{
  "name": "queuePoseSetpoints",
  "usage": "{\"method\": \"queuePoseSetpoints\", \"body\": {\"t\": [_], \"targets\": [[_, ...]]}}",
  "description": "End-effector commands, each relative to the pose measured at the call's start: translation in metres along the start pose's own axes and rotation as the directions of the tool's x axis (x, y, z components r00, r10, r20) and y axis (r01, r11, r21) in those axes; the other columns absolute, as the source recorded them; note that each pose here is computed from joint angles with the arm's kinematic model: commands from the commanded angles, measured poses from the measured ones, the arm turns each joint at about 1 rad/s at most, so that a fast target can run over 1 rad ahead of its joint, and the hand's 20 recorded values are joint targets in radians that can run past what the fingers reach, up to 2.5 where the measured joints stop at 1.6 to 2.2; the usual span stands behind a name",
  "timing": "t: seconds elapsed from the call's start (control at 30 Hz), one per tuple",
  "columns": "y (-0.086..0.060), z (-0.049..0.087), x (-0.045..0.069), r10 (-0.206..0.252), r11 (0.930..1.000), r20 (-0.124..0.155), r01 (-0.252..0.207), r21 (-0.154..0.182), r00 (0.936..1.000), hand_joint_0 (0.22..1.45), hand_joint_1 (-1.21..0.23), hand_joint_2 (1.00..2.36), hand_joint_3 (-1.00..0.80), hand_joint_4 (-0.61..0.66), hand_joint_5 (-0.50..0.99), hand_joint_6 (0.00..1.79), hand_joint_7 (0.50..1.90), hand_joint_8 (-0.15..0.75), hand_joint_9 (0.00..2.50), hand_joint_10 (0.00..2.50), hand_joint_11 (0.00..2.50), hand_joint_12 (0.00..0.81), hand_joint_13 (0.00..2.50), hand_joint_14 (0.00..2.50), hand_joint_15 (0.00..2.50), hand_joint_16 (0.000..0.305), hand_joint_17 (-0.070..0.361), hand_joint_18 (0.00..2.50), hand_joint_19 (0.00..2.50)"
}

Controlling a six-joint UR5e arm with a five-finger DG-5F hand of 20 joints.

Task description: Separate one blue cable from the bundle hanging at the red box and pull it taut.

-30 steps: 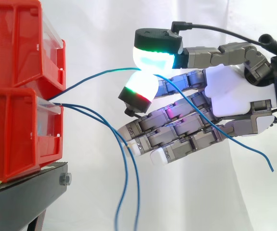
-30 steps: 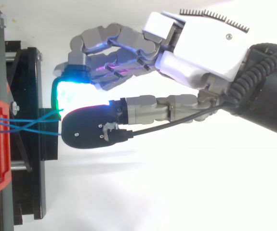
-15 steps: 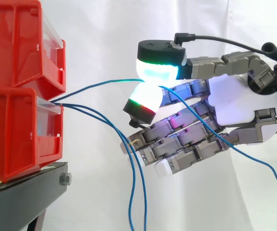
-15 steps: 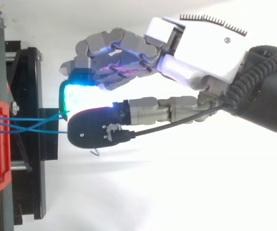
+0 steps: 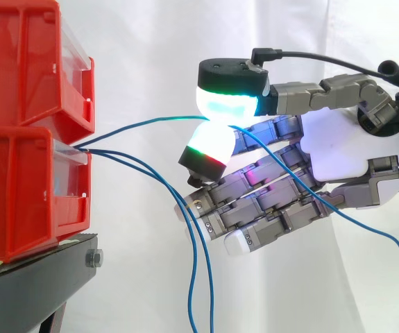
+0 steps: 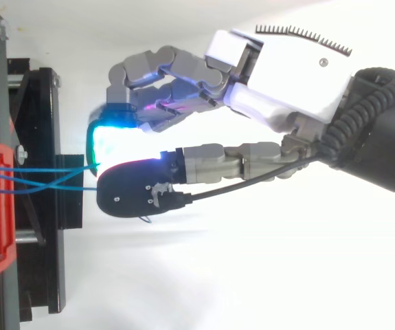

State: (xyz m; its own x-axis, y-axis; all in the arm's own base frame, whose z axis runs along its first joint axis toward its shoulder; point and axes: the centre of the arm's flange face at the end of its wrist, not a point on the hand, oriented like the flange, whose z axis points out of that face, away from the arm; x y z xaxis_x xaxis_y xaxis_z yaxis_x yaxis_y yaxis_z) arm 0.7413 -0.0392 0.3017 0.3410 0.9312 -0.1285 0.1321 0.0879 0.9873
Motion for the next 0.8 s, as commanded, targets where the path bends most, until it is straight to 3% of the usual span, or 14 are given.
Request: {"method": "queuePoseSetpoints", "body": {"t": [0.0, 0.03, 0.1, 0.3, 0.37, 0.5, 0.6, 0.63, 0.77], "targets": [[0.000, 0.000, 0.000, -0.002, 1.0000, 0.000, 0.002, 0.002, 1.0000, 0.62, -0.77, 1.02, -0.07, 0.07, -0.13, 0.87, 1.39, 0.335, 0.73, 0.01, 0.58, 0.412, 0.57, 0.01, 0.27, 0.055, 0.123, 0.64, 0.34], [0.000, 0.000, 0.000, -0.002, 1.0000, 0.001, 0.002, 0.002, 1.0000, 0.62, -0.77, 1.02, -0.07, 0.07, -0.13, 0.87, 1.39, 0.337, 0.75, 0.02, 0.61, 0.412, 0.58, 0.01, 0.28, 0.055, 0.123, 0.65, 0.34], [0.000, 0.000, 0.000, -0.002, 1.0000, 0.001, 0.002, 0.002, 1.0000, 0.63, -0.76, 1.02, -0.08, 0.07, -0.14, 0.87, 1.39, 0.353, 0.85, 0.02, 0.91, 0.421, 0.70, 0.01, 0.43, 0.053, 0.120, 0.69, 0.38], [-0.002, -0.001, 0.000, -0.004, 1.0000, 0.001, 0.004, 0.004, 1.0000, 0.63, -0.75, 1.02, -0.08, 0.08, -0.14, 0.87, 1.37, 0.355, 1.05, 0.02, 1.25, 0.437, 0.96, 0.02, 0.85, 0.053, 0.118, 0.84, 0.55], [-0.011, -0.003, -0.001, -0.014, 0.9997, -0.001, 0.014, 0.020, 0.9999, 0.63, -0.75, 1.02, -0.09, 0.09, -0.15, 0.87, 1.38, 0.354, 1.11, 0.02, 1.34, 0.431, 1.10, 0.02, 1.13, 0.053, 0.120, 0.93, 0.64], [-0.039, -0.010, -0.003, -0.036, 0.9979, -0.008, 0.036, 0.054, 0.9993, 0.64, -0.74, 1.02, -0.10, 0.09, -0.15, 0.87, 1.37, 0.345, 1.11, 0.01, 1.36, 0.410, 1.21, 0.02, 1.35, 0.053, 0.119, 0.97, 0.68], [-0.042, -0.009, -0.002, -0.020, 0.9993, -0.005, 0.020, 0.030, 0.9998, 0.64, -0.74, 1.02, -0.09, 0.10, -0.15, 0.87, 1.36, 0.350, 1.11, 0.02, 1.36, 0.401, 1.23, 0.01, 1.43, 0.053, 0.119, 0.98, 0.68], [-0.040, -0.006, -0.001, -0.006, 0.9999, -0.001, 0.006, 0.008, 1.0000, 0.64, -0.74, 1.02, -0.09, 0.10, -0.15, 0.88, 1.35, 0.344, 1.11, 0.01, 1.35, 0.400, 1.25, 0.01, 1.47, 0.053, 0.118, 0.98, 0.68], [-0.039, -0.004, 0.000, 0.003, 1.0000, 0.002, -0.003, -0.007, 1.0000, 0.64, -0.74, 1.02, -0.09, 0.09, -0.15, 0.87, 1.36, 0.350, 1.11, 0.01, 1.37, 0.396, 1.31, 0.00, 1.61, 0.053, 0.118, 1.00, 0.73]]}}
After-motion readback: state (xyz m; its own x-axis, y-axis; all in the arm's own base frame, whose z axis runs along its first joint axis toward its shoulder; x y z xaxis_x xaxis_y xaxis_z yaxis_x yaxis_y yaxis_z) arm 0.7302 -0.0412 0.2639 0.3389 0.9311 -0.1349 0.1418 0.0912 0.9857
